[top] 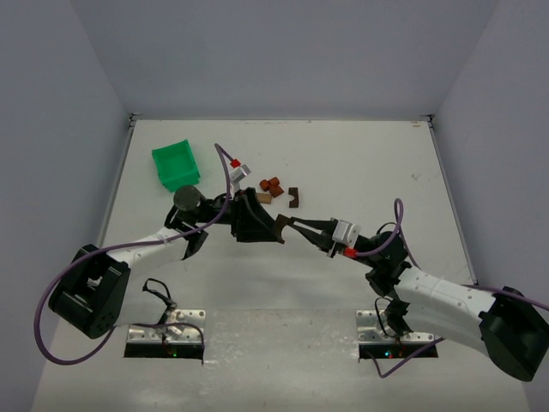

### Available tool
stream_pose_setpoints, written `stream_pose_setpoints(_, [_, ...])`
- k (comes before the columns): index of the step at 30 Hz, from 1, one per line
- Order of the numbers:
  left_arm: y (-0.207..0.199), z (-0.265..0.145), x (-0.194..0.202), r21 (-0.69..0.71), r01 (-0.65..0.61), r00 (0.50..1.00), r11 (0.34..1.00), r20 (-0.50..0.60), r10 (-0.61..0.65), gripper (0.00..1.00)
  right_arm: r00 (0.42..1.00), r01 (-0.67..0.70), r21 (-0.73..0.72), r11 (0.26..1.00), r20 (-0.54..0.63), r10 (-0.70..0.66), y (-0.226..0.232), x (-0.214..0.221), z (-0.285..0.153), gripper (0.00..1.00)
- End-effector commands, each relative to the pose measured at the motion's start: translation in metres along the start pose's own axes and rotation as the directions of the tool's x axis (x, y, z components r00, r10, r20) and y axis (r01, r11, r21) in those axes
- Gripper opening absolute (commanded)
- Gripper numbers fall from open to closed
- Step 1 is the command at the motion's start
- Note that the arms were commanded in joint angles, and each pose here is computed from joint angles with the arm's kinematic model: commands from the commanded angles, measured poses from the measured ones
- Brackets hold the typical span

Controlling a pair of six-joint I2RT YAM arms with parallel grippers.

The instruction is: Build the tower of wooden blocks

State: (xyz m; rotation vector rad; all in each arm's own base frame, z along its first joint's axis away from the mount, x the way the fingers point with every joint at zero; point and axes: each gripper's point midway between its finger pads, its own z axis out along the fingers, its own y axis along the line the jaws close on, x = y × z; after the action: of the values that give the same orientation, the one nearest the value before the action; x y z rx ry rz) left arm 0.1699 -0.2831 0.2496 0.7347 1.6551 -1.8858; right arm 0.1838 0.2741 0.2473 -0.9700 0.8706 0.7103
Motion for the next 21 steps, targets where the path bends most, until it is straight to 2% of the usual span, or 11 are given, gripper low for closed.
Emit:
stream_pose_setpoints(1, [-0.026, 0.003, -0.008, 0.067, -0.144, 0.989, 0.987, 0.018, 0.144, 0.59, 0.990, 0.061, 0.023, 0.998, 0.126, -0.063, -0.012, -0.038, 0.010, 0.00])
stream_pose_setpoints(14, [-0.041, 0.000, -0.013, 0.067, -0.196, 0.980, 0.978, 0.059, 0.192, 0.25, 0.990, 0.062, 0.003, 0.998, 0.130, -0.061, -0.006, -0.036, 0.005, 0.00])
stream_pose_setpoints(18, [-0.042, 0.000, -0.016, 0.062, -0.193, 0.979, 0.979, 0.071, 0.189, 0.00, 0.998, 0.027, -0.026, 0.999, 0.049, -0.026, -0.002, -0.017, 0.009, 0.00])
stream_pose_setpoints(20, [-0.041, 0.000, -0.017, 0.056, -0.192, 0.979, 0.980, 0.081, 0.187, 0.00, 0.999, 0.020, -0.013, 1.000, 0.036, -0.020, -0.005, -0.015, 0.010, 0.06])
stream_pose_setpoints(21, [-0.040, 0.000, -0.017, 0.047, -0.195, 0.977, 0.980, 0.093, 0.190, 0.00, 1.000, 0.012, -0.002, 1.000, 0.028, -0.012, -0.006, -0.014, 0.009, 0.17])
